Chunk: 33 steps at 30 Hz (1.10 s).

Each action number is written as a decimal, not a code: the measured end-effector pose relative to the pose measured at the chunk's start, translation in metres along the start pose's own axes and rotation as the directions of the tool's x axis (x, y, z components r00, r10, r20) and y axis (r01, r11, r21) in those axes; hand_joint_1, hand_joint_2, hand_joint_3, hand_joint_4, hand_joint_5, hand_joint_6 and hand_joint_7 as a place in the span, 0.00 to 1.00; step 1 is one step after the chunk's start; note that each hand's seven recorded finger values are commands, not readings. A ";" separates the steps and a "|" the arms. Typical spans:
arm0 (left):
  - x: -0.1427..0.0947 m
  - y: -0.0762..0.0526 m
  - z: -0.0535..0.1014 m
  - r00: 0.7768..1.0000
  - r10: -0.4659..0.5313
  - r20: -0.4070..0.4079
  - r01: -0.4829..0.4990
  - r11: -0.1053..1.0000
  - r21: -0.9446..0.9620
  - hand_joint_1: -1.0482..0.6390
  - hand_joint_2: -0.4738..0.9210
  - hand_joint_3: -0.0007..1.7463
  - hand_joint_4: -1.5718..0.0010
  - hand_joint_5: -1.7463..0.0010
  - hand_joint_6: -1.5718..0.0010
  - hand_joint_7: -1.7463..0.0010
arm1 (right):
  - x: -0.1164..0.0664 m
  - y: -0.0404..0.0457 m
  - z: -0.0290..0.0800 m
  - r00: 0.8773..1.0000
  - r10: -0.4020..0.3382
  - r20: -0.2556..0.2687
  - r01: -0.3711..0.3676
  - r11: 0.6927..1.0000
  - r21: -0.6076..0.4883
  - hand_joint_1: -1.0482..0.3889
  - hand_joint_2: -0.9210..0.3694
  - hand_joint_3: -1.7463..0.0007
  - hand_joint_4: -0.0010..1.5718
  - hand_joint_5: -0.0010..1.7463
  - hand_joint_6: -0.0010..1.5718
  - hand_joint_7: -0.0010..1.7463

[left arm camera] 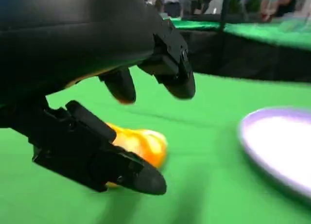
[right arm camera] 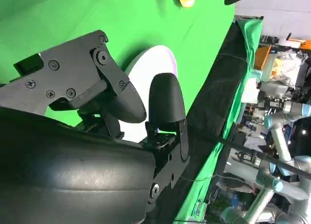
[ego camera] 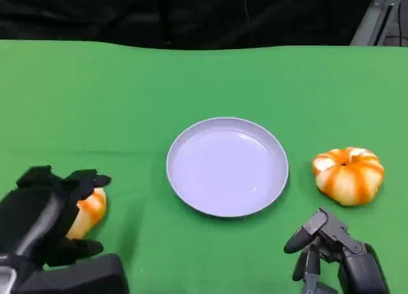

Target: Grasp the bread from the table and place it into the plate.

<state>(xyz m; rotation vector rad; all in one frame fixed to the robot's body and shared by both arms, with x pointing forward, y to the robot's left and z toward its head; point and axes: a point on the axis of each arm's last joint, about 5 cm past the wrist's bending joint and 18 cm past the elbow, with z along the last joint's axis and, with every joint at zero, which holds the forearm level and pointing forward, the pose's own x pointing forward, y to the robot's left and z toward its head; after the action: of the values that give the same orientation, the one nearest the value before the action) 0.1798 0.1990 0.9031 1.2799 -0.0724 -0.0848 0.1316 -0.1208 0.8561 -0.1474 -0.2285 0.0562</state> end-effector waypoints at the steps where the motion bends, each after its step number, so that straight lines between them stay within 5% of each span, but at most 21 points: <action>1: 0.004 0.001 0.001 1.000 -0.017 -0.016 0.018 0.999 0.045 0.24 0.97 0.00 1.00 0.47 0.79 0.85 | 0.000 0.0000 0.000 1.000 0.000 0.000 0.000 1.000 0.000 0.56 0.20 0.17 0.50 1.00 0.29 1.00; 7: 0.028 -0.007 0.003 0.978 -0.152 -0.145 0.171 0.977 0.130 0.26 0.97 0.00 1.00 0.52 0.81 0.87 | -0.001 -0.0001 0.000 1.000 -0.003 -0.001 0.003 1.000 0.000 0.56 0.21 0.16 0.50 1.00 0.29 1.00; 12: 0.050 -0.020 -0.002 0.917 -0.296 -0.267 0.338 0.933 0.123 0.27 0.96 0.00 1.00 0.53 0.79 0.91 | -0.002 0.0000 0.002 1.000 -0.005 -0.002 0.005 1.000 -0.004 0.56 0.22 0.15 0.51 1.00 0.30 1.00; 19: 0.074 -0.033 -0.002 0.868 -0.379 -0.321 0.434 0.893 0.120 0.29 0.98 0.01 0.99 0.56 0.76 0.95 | -0.003 -0.0005 0.005 1.000 -0.004 0.009 0.004 1.000 -0.015 0.57 0.22 0.14 0.50 1.00 0.29 1.00; 22: 0.080 -0.037 -0.001 0.858 -0.391 -0.332 0.447 0.888 0.110 0.34 1.00 0.06 0.85 0.62 0.69 0.96 | -0.003 -0.0006 0.005 1.000 -0.003 0.010 0.003 1.000 -0.015 0.57 0.22 0.14 0.50 1.00 0.29 1.00; 23: 0.080 -0.039 -0.002 0.861 -0.387 -0.329 0.441 0.891 0.109 0.37 0.98 0.04 0.67 0.53 0.55 0.93 | -0.003 -0.0006 0.005 1.000 -0.003 0.010 0.003 1.000 -0.014 0.57 0.22 0.14 0.50 1.00 0.28 1.00; 24: 0.079 -0.041 -0.004 0.877 -0.367 -0.310 0.413 0.906 0.096 0.39 0.95 0.02 0.57 0.30 0.42 0.88 | -0.004 -0.0007 0.005 1.000 -0.004 0.008 0.004 1.000 -0.014 0.57 0.22 0.15 0.49 1.00 0.27 1.00; 25: 0.077 -0.044 -0.006 0.903 -0.324 -0.281 0.360 0.929 0.087 0.41 0.93 0.01 0.53 0.18 0.35 0.86 | -0.005 -0.0006 0.005 1.000 -0.005 0.005 0.005 1.000 -0.012 0.57 0.22 0.15 0.49 1.00 0.27 1.00; 26: 0.072 -0.049 -0.010 0.931 -0.266 -0.248 0.292 0.953 0.077 0.45 0.92 0.12 0.44 0.09 0.36 0.56 | -0.005 -0.0004 0.005 1.000 -0.005 0.000 0.005 1.000 -0.011 0.57 0.22 0.15 0.49 1.00 0.27 1.00; 27: 0.068 -0.053 -0.012 0.954 -0.207 -0.219 0.226 0.972 0.067 0.50 0.78 0.37 0.39 0.04 0.45 0.23 | -0.006 -0.0004 0.005 1.000 -0.007 -0.005 0.006 1.000 -0.011 0.57 0.22 0.15 0.49 1.00 0.26 1.00; 28: 0.064 -0.057 -0.014 0.972 -0.144 -0.187 0.159 0.985 0.066 0.52 0.70 0.49 0.37 0.02 0.48 0.12 | -0.006 -0.0003 0.005 1.000 -0.007 -0.008 0.007 1.000 -0.011 0.57 0.22 0.15 0.49 1.00 0.26 1.00; 30: 0.056 -0.065 -0.015 0.993 -0.021 -0.118 0.028 0.998 0.060 0.56 0.59 0.64 0.36 0.00 0.48 0.02 | -0.006 0.0000 0.005 1.000 -0.006 -0.007 0.006 1.000 -0.009 0.57 0.22 0.16 0.49 1.00 0.26 1.00; 33: 0.053 -0.070 -0.011 0.990 0.137 -0.017 -0.137 0.990 0.022 0.55 0.49 0.75 0.34 0.00 0.47 0.00 | -0.005 -0.0001 0.005 1.000 -0.005 -0.004 0.005 1.000 -0.011 0.57 0.21 0.16 0.50 1.00 0.27 1.00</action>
<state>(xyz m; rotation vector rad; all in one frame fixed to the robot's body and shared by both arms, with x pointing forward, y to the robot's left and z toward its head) 0.2323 0.1846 0.8336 1.2932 -0.1453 0.0457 0.1257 -0.1206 0.8600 -0.1573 -0.2248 0.0497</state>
